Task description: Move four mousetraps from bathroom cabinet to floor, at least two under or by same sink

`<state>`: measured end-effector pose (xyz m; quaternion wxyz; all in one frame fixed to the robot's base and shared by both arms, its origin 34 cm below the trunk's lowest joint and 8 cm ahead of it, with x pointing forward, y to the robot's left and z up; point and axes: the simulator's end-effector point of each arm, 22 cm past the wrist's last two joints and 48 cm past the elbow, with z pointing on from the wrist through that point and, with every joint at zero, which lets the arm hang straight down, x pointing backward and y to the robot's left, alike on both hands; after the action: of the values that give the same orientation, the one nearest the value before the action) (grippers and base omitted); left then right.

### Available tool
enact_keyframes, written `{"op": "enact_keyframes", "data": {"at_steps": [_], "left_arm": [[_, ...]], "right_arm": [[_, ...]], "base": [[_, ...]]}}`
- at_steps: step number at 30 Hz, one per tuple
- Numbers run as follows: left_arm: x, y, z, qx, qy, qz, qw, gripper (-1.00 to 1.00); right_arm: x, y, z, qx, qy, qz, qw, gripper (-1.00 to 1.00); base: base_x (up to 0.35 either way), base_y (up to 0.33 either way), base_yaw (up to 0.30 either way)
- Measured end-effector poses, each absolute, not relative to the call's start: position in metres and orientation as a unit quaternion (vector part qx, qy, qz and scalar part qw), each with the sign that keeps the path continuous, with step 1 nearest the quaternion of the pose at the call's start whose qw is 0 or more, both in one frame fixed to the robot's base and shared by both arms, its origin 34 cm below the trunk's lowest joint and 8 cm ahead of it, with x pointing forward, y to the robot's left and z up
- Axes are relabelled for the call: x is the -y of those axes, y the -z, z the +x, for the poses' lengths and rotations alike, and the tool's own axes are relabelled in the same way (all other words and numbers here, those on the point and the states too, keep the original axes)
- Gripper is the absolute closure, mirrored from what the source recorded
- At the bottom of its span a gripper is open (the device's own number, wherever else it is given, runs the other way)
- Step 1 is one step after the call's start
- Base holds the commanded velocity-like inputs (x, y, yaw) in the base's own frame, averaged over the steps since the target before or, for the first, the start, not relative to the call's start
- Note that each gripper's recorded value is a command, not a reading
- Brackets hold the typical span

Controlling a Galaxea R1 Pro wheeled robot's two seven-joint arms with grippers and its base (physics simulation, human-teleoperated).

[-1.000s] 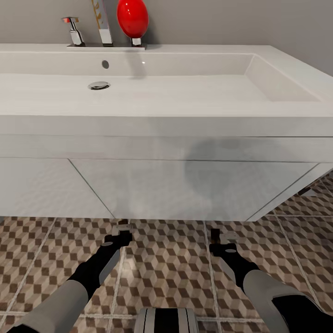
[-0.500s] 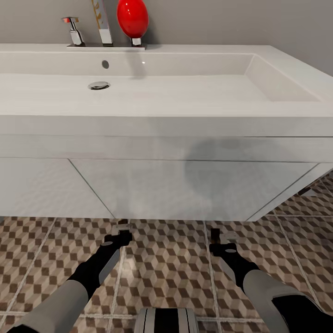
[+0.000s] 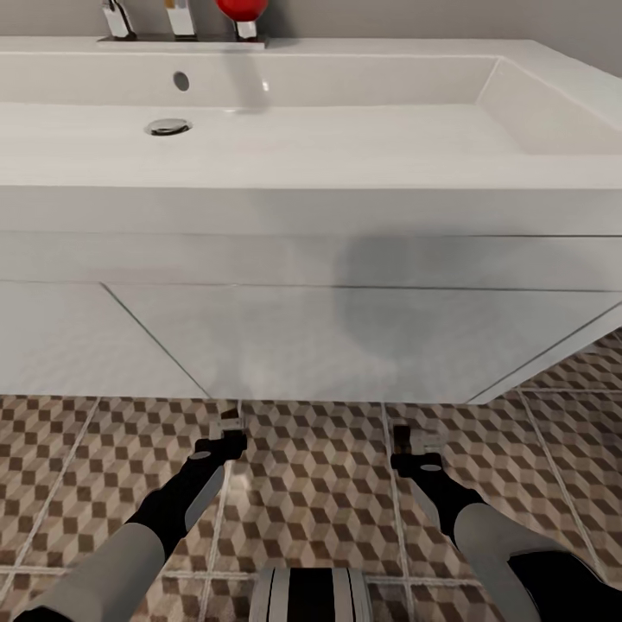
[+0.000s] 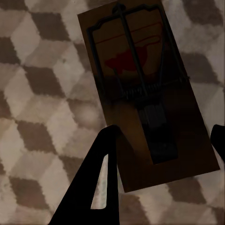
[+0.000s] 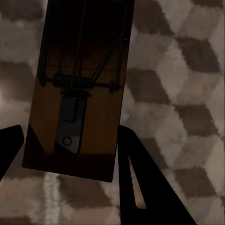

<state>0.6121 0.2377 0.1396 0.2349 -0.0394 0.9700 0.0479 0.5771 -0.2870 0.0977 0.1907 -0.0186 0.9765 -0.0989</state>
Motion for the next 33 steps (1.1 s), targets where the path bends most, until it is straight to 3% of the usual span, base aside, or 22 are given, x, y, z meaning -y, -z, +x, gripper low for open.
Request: {"op": "enact_keyframes", "data": {"at_steps": [10,33], "left_arm": [[-0.237,-0.117,0.596,-0.975,-0.049,-0.035,0.214,1.0],[-0.234,-0.122,0.607,-0.971,-0.051,-0.025,0.233,1.0]], "right_arm": [[0.286,-0.081,0.572,-0.978,0.098,-0.019,0.183,1.0],[0.279,-0.105,0.625,-0.966,0.091,-0.011,0.244,1.0]], "base": [[0.0,0.0,0.0],[0.0,0.0,0.0]]}}
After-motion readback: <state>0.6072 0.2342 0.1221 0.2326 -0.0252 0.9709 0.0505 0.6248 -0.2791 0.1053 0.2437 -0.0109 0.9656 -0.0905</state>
